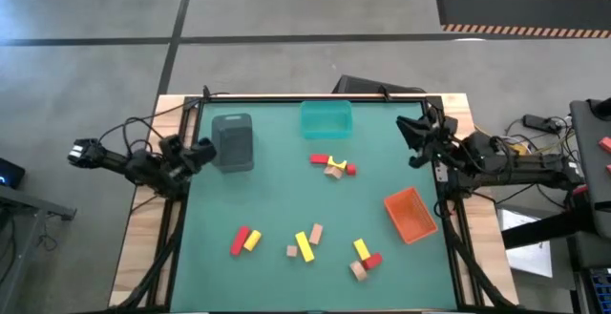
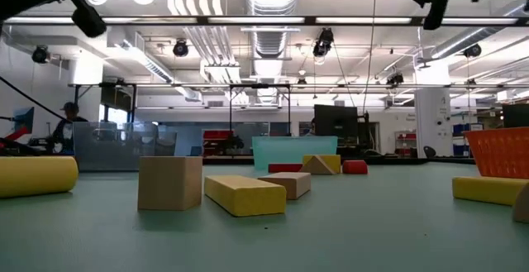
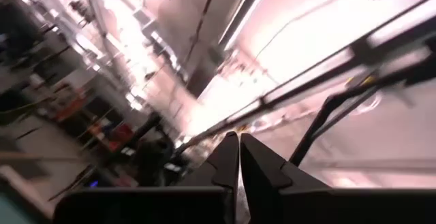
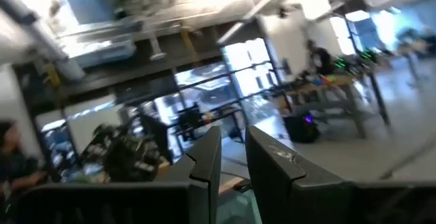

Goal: Sort & place blocks by color
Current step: Put the yellow block into the green bin

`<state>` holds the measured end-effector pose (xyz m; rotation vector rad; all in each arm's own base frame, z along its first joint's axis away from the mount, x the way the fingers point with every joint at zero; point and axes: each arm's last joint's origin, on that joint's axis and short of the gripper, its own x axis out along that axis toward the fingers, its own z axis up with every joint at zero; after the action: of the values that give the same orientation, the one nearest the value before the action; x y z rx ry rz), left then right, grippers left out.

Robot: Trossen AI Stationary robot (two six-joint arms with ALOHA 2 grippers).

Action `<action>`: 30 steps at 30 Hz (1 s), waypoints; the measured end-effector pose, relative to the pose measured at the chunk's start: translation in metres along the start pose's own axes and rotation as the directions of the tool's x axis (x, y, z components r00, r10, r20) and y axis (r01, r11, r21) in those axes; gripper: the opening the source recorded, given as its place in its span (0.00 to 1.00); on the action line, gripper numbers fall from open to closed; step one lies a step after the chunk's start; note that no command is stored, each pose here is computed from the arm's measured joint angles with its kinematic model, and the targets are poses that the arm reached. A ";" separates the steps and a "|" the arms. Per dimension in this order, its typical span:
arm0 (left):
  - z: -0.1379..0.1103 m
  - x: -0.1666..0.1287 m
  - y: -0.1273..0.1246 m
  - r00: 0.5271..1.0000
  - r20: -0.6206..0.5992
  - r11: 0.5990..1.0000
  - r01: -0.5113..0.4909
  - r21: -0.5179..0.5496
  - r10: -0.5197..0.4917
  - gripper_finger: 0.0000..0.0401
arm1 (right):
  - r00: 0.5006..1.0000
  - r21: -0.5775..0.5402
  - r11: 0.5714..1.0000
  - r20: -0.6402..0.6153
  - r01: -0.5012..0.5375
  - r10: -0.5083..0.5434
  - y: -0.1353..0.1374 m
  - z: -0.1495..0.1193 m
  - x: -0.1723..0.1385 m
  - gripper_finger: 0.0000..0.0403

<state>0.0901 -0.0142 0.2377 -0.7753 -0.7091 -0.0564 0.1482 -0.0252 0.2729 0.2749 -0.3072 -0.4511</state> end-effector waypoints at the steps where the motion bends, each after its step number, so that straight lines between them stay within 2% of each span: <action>1: 0.002 0.000 -0.001 1.000 0.019 1.000 0.012 -0.010 -0.012 0.00 | 0.999 0.026 0.999 -0.005 0.036 -0.036 0.002 0.002 0.005 0.15; 3: 0.006 -0.001 -0.003 0.998 0.053 0.999 0.033 -0.027 -0.032 0.00 | 0.994 0.053 0.994 -0.039 0.100 -0.098 0.006 0.007 0.017 0.15; 7: 0.012 -0.002 -0.006 0.992 0.107 0.996 0.069 -0.053 -0.063 0.00 | 0.974 0.054 0.986 -0.171 0.159 -0.148 0.015 0.013 0.035 0.15; 13: 0.015 -0.001 -0.007 0.990 0.132 0.997 0.058 -0.060 -0.050 0.00 | 0.893 0.005 0.968 -0.388 0.252 -0.231 0.024 0.016 0.055 0.15; 15: 0.019 0.003 -0.012 0.988 0.146 0.997 0.050 -0.051 -0.042 0.00 | 0.888 0.003 0.966 -0.394 0.260 -0.238 0.029 0.025 0.062 0.15; 21: 0.034 0.029 -0.034 0.985 0.173 0.992 0.001 0.127 -0.023 0.00 | 0.842 -0.060 0.960 -0.468 0.272 -0.268 0.037 0.027 0.079 0.15; 24: 0.037 0.046 -0.044 0.990 0.139 0.972 -0.057 0.226 0.026 0.00 | 0.841 -0.077 0.961 -0.470 0.265 -0.269 0.043 0.035 0.088 0.15; 26: 0.035 0.057 -0.047 0.991 0.090 0.950 -0.120 0.289 0.098 0.00 | 0.825 -0.129 0.959 -0.489 0.252 -0.283 0.045 0.036 0.092 0.15; 28: 0.031 0.066 -0.048 0.976 0.035 0.911 -0.212 0.354 0.214 0.00 | 0.814 -0.178 0.956 -0.503 0.231 -0.291 0.047 0.038 0.098 0.15; 30: 0.026 0.072 -0.045 0.940 -0.027 0.847 -0.295 0.441 0.341 0.00 | 0.794 -0.229 0.950 -0.527 0.211 -0.303 0.049 0.037 0.103 0.15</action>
<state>0.1178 -0.0155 0.3226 -0.4474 -0.4590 0.3538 0.2421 -0.0373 0.3461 0.2817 0.3498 -0.6407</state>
